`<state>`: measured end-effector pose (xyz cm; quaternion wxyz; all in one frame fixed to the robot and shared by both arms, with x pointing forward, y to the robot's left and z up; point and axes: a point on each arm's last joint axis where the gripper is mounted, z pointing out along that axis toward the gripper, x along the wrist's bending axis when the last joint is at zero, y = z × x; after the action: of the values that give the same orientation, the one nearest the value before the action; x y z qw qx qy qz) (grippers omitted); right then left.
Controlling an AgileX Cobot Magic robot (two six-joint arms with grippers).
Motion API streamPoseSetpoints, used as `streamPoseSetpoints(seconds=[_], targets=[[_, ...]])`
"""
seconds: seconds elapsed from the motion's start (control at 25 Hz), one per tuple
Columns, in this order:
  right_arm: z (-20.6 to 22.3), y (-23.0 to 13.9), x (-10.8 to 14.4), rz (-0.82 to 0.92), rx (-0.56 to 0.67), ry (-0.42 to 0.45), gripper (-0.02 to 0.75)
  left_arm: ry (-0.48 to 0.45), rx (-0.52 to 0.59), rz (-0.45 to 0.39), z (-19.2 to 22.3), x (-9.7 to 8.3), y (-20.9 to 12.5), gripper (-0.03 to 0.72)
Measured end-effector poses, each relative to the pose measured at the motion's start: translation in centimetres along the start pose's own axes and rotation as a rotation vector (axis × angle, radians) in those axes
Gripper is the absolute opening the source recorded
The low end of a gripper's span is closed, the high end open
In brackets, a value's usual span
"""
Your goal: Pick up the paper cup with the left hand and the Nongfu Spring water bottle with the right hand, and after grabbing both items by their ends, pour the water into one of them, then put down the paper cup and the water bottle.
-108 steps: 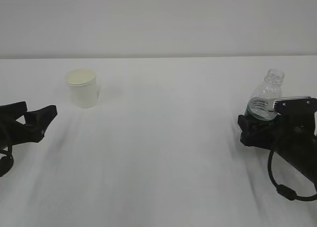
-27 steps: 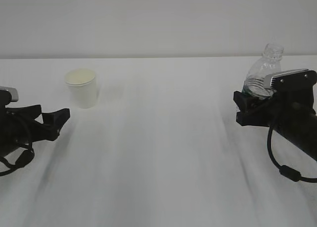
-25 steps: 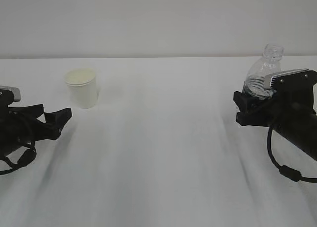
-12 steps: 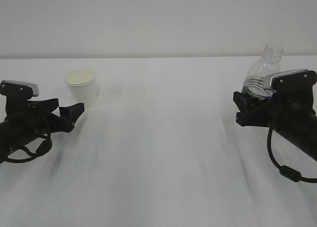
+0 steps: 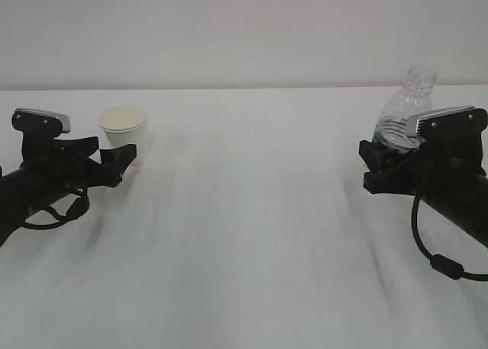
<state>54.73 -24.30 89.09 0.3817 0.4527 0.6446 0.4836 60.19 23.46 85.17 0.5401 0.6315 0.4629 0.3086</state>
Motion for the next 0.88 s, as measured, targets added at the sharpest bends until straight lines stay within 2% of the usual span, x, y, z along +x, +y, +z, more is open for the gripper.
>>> streamPoseSetpoints(seconds=[0.32, 0.88], targets=[[0.0, 0.2, 0.0, 0.000, -0.021, 0.000, 0.453, -0.007, 0.036, -0.034, 1.0, 0.3, -1.3, 0.599], [0.0, 0.2, 0.0, 0.000, -0.022, 0.000, 0.452, -0.008, 0.030, -0.017, 3.3, 1.0, -1.1, 0.596]])
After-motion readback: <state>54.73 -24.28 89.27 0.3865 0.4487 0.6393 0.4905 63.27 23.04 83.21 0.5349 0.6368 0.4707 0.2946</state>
